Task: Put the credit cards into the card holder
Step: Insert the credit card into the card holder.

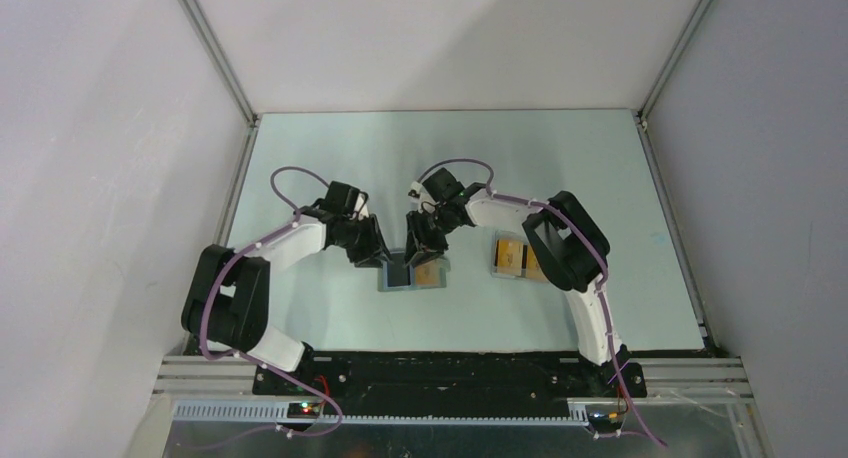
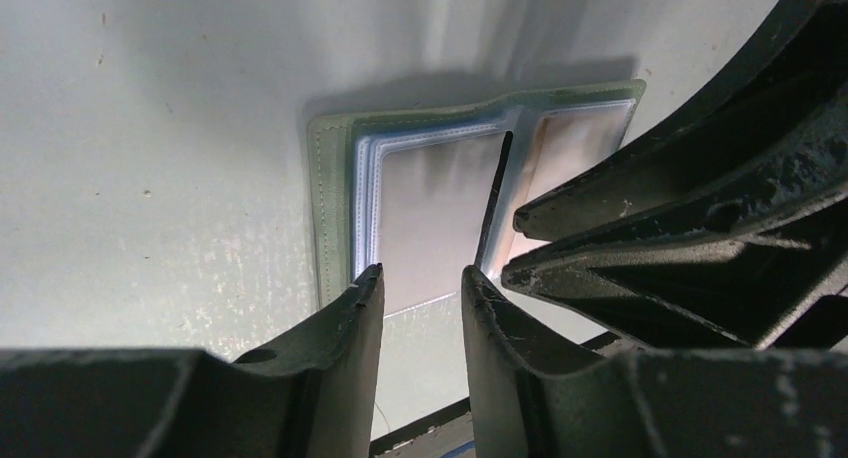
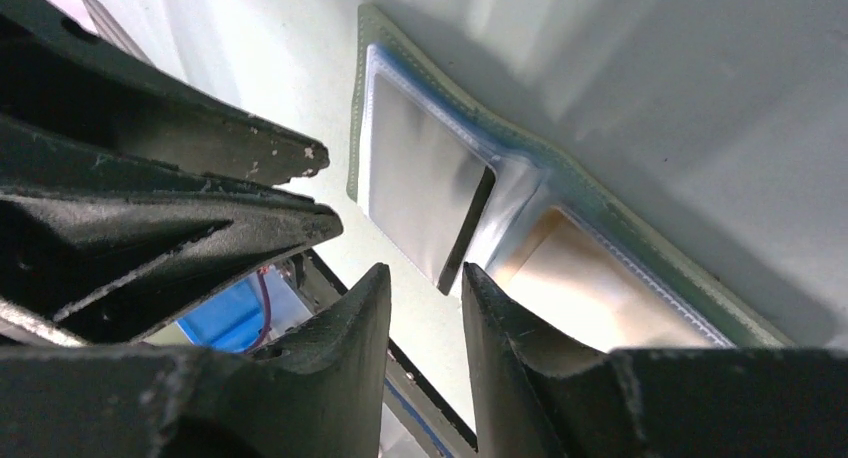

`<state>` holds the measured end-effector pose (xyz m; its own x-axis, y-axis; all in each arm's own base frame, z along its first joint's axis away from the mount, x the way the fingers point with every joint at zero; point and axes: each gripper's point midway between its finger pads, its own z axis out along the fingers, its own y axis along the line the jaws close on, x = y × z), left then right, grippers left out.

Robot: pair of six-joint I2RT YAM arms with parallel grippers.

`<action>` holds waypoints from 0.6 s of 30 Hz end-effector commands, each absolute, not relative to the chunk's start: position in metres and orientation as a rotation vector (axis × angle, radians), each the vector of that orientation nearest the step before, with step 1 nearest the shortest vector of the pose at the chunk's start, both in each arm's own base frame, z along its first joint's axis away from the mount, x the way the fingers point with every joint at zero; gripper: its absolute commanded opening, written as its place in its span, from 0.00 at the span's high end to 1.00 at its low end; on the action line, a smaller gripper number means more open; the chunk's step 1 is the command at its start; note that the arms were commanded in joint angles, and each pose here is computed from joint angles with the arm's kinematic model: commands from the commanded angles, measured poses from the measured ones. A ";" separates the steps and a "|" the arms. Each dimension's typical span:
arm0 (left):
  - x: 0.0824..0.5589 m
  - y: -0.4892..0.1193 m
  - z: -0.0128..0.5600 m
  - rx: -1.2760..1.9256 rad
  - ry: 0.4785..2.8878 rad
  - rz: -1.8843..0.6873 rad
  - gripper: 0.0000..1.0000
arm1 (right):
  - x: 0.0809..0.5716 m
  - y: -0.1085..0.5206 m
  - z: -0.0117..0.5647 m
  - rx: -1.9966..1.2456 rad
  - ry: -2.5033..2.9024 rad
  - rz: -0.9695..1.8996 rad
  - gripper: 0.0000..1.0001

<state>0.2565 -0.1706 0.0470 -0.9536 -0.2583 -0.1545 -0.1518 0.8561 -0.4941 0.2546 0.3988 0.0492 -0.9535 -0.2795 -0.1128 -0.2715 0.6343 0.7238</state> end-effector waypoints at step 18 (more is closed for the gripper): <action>0.261 -0.174 0.029 -0.298 2.846 -0.751 0.60 | 0.251 0.421 0.046 0.499 -2.792 -1.229 0.66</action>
